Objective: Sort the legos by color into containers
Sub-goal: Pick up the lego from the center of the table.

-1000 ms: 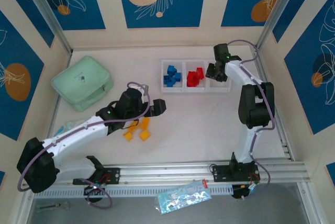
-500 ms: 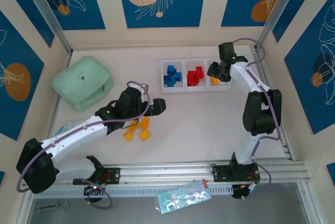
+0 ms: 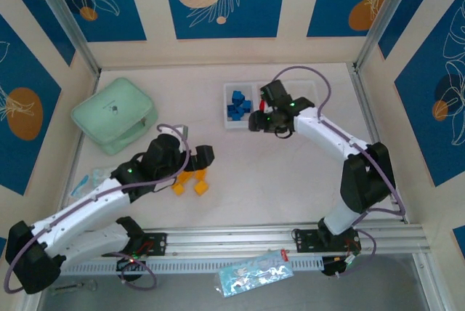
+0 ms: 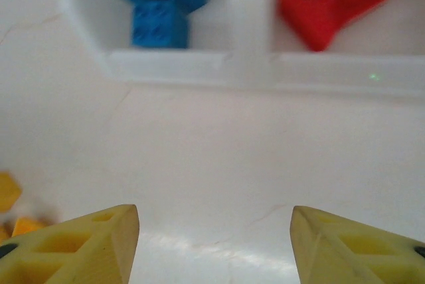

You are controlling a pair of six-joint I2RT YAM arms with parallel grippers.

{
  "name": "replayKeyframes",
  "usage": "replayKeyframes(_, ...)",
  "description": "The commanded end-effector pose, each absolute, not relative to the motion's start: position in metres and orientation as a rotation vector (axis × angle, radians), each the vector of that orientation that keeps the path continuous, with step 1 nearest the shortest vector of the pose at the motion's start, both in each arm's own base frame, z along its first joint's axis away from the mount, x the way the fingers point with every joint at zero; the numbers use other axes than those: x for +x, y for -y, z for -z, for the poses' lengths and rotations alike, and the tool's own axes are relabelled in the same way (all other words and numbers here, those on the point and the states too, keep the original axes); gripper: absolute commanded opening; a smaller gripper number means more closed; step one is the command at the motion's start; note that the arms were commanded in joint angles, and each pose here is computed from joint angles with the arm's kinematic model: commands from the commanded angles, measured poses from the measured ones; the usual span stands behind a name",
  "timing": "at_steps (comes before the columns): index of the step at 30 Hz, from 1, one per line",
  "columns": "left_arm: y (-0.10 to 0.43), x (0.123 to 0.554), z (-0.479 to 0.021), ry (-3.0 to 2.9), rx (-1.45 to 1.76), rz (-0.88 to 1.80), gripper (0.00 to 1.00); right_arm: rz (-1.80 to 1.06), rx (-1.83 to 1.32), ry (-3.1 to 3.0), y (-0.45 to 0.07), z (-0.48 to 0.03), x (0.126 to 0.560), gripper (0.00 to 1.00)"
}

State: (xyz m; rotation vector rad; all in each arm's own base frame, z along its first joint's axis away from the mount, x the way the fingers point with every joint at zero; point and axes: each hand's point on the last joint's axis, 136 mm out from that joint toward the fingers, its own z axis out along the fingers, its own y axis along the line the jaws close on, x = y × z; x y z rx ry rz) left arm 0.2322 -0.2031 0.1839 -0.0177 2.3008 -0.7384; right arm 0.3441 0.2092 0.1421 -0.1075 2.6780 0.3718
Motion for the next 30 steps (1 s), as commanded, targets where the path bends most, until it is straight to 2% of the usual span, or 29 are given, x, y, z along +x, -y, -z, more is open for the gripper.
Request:
replayKeyframes(1, 0.173, 0.222, -0.166, -2.342, -0.088, 0.621, 0.99, -0.468, -0.203, -2.701, -0.246, -0.143, 0.313, 0.64)
replayKeyframes(6, 0.146, 0.21, -0.157, -2.334, -0.185, 0.576, 0.99, -0.541, -0.321, -2.734, -0.299, -0.123, 0.286, 0.68)
replayKeyframes(15, 0.119, 0.196, -0.161, -2.318, -0.246, 0.524, 0.99, -0.649, -0.549, -2.729, -0.379, -0.101, 0.267, 0.74)
replayKeyframes(25, 0.103, 0.186, -0.165, -2.289, -0.292, 0.522, 0.99, -0.718, -0.805, -2.653, -0.432, -0.083, 0.268, 0.74)
replayKeyframes(30, 0.099, 0.182, -0.166, -2.288, -0.304, 0.519, 0.99, -0.578, -0.842, -2.672, -0.437, -0.062, 0.281, 0.75)
